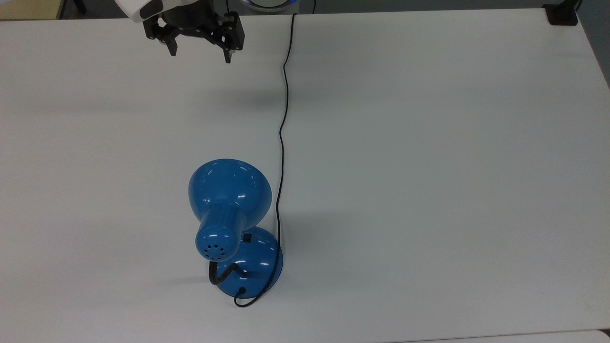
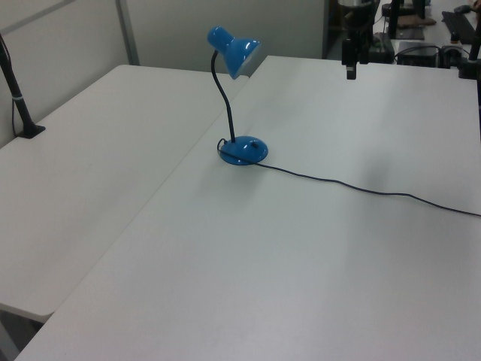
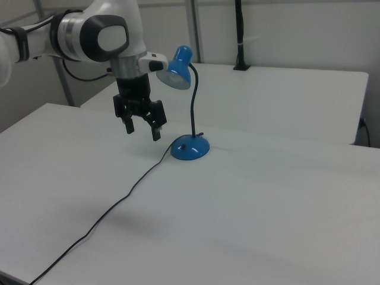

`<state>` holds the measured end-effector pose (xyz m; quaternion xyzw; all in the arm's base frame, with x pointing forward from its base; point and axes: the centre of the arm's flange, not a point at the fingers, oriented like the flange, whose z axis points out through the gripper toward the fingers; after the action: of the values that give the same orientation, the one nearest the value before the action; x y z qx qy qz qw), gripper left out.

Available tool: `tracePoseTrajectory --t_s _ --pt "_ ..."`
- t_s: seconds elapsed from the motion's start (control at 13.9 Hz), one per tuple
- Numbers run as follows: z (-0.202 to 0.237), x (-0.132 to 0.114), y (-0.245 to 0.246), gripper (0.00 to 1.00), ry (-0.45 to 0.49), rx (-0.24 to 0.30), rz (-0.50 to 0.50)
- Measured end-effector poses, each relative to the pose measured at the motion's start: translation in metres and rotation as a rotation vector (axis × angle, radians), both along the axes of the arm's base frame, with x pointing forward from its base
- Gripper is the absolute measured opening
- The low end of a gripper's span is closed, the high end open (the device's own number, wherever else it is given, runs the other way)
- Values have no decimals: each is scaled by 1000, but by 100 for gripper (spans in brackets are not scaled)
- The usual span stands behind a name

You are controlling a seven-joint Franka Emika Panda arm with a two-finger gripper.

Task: Turn on the lamp
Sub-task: 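Move the gripper toward the blue lamp's base switch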

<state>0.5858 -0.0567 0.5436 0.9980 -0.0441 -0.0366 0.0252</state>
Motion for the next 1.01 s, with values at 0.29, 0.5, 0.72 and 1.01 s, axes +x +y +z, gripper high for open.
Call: tracePoseTrajectory --t_s 0.29,0.5,0.72,1.01 --pt "4 0 -9 100 -8 -1 -15" --pt "5 0 -12 100 -11 -2 -20" --pt "3 2 -12 97 -15 -4 -19" --pt "-1 16 -8 72 -89 16 25"
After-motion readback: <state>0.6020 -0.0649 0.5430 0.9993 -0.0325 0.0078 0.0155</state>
